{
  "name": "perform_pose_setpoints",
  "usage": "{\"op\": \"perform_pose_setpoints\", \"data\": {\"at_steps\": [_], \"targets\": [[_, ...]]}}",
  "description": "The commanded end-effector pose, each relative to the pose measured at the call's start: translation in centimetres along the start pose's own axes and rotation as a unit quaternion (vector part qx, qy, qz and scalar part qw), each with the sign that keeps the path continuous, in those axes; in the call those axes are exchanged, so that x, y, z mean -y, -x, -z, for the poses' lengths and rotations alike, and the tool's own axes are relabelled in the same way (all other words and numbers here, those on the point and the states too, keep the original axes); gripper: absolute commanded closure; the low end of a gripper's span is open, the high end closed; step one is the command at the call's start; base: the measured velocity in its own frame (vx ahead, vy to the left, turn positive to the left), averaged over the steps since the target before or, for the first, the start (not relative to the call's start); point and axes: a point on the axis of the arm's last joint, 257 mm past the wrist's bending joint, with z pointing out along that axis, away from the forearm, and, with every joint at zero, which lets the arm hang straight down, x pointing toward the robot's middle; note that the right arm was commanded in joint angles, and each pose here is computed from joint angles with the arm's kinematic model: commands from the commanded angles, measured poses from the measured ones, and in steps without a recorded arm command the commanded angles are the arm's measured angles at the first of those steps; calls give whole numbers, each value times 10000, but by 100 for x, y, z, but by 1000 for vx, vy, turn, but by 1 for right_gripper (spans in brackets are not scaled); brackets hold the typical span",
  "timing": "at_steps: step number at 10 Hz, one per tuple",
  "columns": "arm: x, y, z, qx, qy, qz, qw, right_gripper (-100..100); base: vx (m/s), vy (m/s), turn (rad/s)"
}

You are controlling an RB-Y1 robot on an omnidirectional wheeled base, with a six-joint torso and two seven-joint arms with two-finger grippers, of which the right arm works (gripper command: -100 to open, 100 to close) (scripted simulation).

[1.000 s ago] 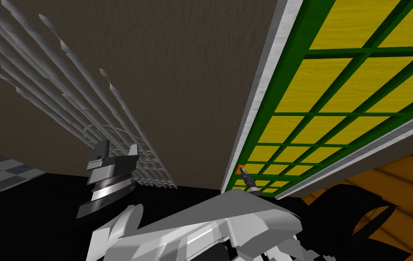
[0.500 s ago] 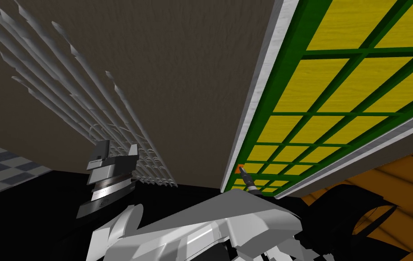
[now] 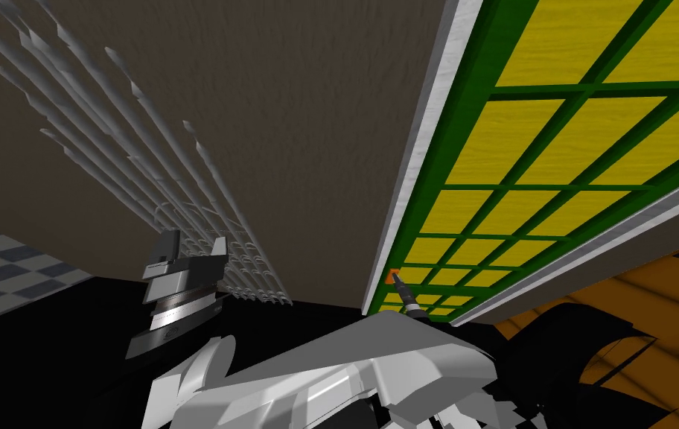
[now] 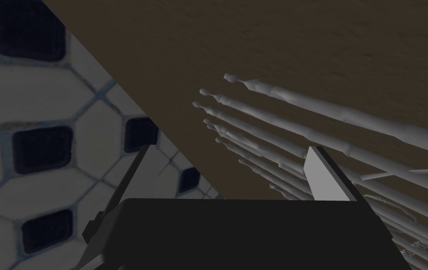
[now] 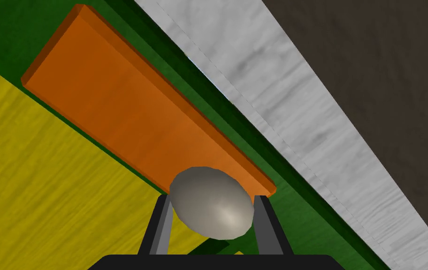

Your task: Pull the door open

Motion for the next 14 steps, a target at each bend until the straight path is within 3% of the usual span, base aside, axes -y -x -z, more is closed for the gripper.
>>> {"op": "perform_pose_setpoints", "data": {"at_steps": [1, 6, 11, 12, 13, 14], "targets": [[4, -44, -14, -20, -38, -309, 9995, 100, -51, -18, 34], [-16, -71, -67, -11, -38, -881, 9961, 100, -39, -11, 19], [-46, -112, -147, -1, -38, -1603, 9871, 100, -45, -13, 22], [-57, -125, -174, 2, -37, -1818, 9833, 100, -44, -7, 24], [-57, -125, -174, 2, -37, -1843, 9829, 100, -35, -9, 14], [-68, -140, -202, 5, -37, -2074, 9782, 100, -41, -15, 19]]}}
